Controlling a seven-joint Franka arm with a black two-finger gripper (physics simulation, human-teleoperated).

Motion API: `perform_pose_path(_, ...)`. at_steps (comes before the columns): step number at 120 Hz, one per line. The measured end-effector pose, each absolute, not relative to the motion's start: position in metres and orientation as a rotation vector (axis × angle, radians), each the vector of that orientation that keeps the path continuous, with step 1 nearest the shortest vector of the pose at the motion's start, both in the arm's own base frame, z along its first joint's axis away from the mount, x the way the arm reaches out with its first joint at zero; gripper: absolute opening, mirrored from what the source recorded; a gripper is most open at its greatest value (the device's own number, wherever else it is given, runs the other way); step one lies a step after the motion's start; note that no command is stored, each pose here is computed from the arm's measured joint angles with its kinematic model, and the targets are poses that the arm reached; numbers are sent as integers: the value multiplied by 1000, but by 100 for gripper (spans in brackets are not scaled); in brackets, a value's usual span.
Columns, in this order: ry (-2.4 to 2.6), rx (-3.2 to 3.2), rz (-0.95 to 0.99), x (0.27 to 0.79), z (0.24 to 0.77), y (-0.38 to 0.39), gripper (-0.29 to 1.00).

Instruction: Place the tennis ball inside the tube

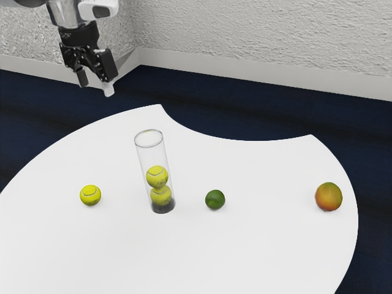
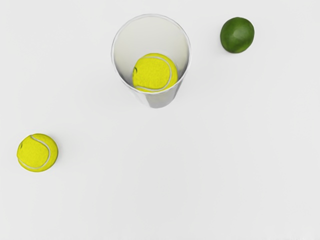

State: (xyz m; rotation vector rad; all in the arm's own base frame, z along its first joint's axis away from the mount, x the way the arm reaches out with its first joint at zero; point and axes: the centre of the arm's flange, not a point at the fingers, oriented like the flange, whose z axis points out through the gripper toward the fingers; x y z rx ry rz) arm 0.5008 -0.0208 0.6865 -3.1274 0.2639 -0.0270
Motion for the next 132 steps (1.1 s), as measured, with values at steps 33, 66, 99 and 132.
perform_pose_path(33, 269, -3126, -18, 501, 685, -20, 70)
perform_pose_path(66, 162, -3112, 77, 469, 608, 35, 70)
perform_pose_path(99, 240, -3079, -1, 468, 512, 84, 70)
perform_pose_path(132, 331, -3073, -28, 481, 431, 126, 70)
